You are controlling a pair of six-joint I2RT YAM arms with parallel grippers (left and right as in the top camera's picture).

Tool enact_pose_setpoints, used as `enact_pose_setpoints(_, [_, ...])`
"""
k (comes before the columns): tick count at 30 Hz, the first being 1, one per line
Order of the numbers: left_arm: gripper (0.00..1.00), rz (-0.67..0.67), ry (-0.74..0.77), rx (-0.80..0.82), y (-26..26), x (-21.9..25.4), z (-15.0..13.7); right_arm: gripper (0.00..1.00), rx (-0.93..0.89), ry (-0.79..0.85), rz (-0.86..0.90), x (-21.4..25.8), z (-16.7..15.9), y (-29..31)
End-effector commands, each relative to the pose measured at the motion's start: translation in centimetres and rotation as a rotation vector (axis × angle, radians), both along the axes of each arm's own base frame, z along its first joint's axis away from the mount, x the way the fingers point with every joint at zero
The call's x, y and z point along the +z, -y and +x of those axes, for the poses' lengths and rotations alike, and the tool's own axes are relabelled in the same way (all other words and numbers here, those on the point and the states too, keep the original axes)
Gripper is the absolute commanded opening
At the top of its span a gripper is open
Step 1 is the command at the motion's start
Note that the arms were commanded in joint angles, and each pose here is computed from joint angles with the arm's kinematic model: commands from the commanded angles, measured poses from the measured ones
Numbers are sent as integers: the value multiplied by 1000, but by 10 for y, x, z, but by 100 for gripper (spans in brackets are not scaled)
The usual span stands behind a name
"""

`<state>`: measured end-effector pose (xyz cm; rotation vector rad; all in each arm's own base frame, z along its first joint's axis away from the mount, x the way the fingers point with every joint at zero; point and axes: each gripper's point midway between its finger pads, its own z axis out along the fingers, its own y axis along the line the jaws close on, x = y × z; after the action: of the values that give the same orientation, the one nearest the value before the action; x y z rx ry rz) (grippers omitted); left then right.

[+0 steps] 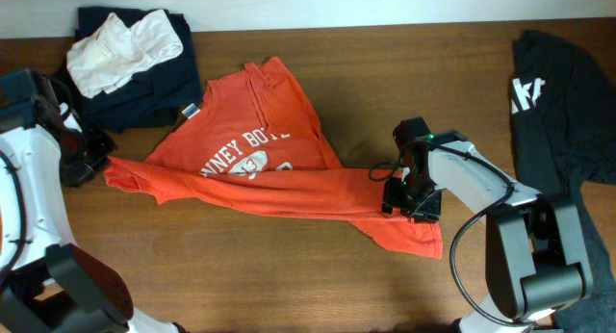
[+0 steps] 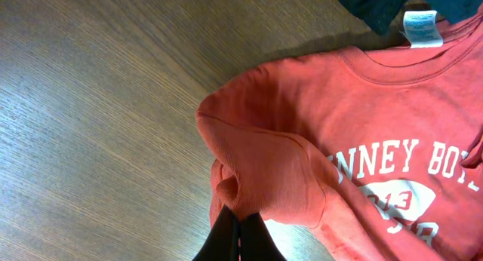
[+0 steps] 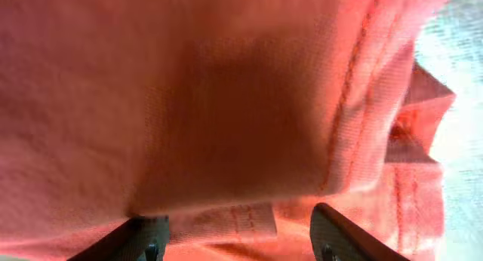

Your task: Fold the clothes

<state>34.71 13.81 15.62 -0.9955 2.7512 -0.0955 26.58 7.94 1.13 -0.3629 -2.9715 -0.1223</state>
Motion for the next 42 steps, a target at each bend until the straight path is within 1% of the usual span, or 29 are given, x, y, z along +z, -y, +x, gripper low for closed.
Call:
enact_pose_setpoints(1, [0, -2, -2, -13, 0, -1, 1, 56, -10, 15, 4, -5, -1, -1])
enact_pose_setpoints(5, [0, -3, -3, -13, 1, -2, 1, 41, -10, 20, 6, -6, 0, -1])
enact_pose_setpoints(7, [0, -3, -3, -13, 1, -2, 1, 29, -10, 14, 1, -6, -1, 0])
enact_pose_setpoints(9, [0, -3, -3, -13, 1, -2, 1, 13, -14, 9, -4, -4, -2, 2])
enact_pose_setpoints(11, [0, -3, -3, -13, 1, -2, 1, 4, -29, -3, -7, -1, -2, 6])
enact_pose_setpoints(14, [0, -3, -3, -13, 1, -1, 1, 4, -64, -17, -10, 11, 3, 16])
enact_pose_setpoints(16, [0, -13, -37, -13, 4, 4, -8, 4, -101, -43, -14, 38, 8, 25])
enact_pose_setpoints(18, [0, -12, -52, -12, 5, 13, -13, 4, -93, -27, -15, 63, 15, 29])
enact_pose_setpoints(20, [0, -2, -52, -20, 5, 36, -17, 4, -78, 40, -52, 109, 29, 36])
enact_pose_setpoints(21, [0, 11, -39, -50, 5, 49, -17, 4, -72, 90, -63, 136, 35, 38])
enact_pose_setpoints(24, [0, 109, 0, -37, -3, 112, -30, 4, -58, 307, -38, 237, 48, 38])
enact_pose_setpoints(25, [0, 126, 23, -35, -4, 126, -32, 4, -51, 357, -36, 261, 47, 39])
enact_pose_setpoints(26, [0, 148, 75, -40, -3, 145, -30, 4, -31, 439, -25, 290, 49, 38])
enact_pose_setpoints(28, [0, 193, 257, -73, 4, 197, -25, 4, -11, 610, 18, 338, 51, 33])
enact_pose_setpoints(29, [0, 247, 372, -70, 6, 234, -29, 4, -14, 727, 31, 372, 48, 34])
enact_pose_setpoints(32, [0, 371, 630, -58, 17, 315, -55, 4, -19, 921, 56, 427, 29, 36])
enact_pose_setpoints(34, [0, 432, 759, -52, 28, 353, -79, 4, -61, 1027, 57, 456, 11, 42])
enact_pose_setpoints(35, [0, 451, 801, -50, 32, 365, -88, 4, -67, 1079, 65, 470, 1, 43])
enact_pose_setpoints(36, [0, 471, 866, -35, 38, 382, -101, 4, -108, 1143, 58, 486, -11, 49])
enact_pose_setpoints(38, [0, 478, 976, -23, 48, 406, -116, 4, -176, 1257, 8, 512, -30, 66])
enact_pose_setpoints(39, [0, 477, 1062, -35, 58, 424, -124, 4, -230, 1319, -27, 526, -41, 78])
enact_pose_setpoints(42, [0, 466, 1222, -44, 75, 459, -140, 4, -330, 1424, -76, 549, -66, 97])
